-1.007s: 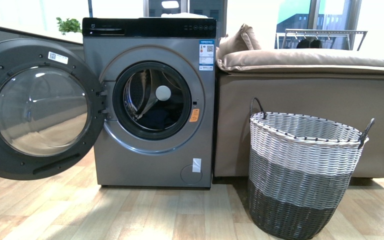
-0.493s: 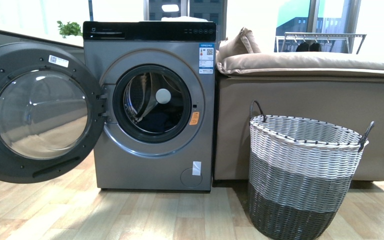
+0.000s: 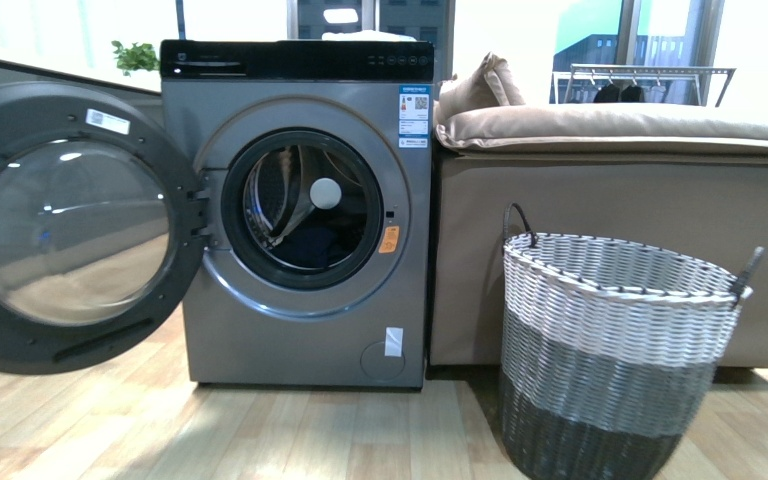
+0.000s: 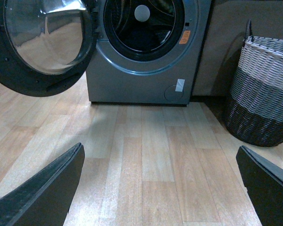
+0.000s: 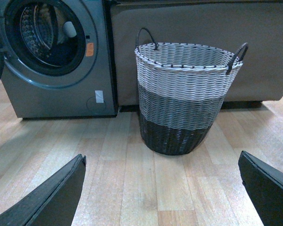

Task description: Collect clothes from washing machine

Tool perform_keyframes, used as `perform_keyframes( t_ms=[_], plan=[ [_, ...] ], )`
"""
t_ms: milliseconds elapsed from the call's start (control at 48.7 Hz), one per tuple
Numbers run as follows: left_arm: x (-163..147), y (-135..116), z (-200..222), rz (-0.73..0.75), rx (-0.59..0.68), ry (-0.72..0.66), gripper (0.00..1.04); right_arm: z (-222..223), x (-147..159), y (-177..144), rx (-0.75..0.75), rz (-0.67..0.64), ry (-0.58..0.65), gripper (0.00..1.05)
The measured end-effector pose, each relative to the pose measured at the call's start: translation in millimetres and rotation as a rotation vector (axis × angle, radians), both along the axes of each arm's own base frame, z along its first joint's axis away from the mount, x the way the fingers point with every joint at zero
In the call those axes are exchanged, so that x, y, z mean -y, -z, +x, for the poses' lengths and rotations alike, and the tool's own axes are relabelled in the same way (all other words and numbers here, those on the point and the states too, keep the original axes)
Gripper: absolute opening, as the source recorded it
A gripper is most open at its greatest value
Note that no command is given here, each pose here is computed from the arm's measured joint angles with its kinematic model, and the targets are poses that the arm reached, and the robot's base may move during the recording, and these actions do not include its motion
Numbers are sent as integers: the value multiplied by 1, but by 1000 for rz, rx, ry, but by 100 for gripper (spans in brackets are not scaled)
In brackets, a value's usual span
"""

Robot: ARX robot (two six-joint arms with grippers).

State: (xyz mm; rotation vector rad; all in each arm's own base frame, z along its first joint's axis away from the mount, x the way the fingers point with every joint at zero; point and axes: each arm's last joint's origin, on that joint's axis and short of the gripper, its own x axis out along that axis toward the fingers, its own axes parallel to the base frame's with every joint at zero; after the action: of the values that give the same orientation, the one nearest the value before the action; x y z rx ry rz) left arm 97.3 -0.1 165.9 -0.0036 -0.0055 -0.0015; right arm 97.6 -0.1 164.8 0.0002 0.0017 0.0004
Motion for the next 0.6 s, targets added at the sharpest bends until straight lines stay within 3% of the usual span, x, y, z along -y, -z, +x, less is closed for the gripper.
perform_keyframes(
  t_ms=[596],
  plan=[
    [0, 0, 0, 0, 0, 0, 98, 0, 0, 0, 0, 0, 0, 97]
  ],
)
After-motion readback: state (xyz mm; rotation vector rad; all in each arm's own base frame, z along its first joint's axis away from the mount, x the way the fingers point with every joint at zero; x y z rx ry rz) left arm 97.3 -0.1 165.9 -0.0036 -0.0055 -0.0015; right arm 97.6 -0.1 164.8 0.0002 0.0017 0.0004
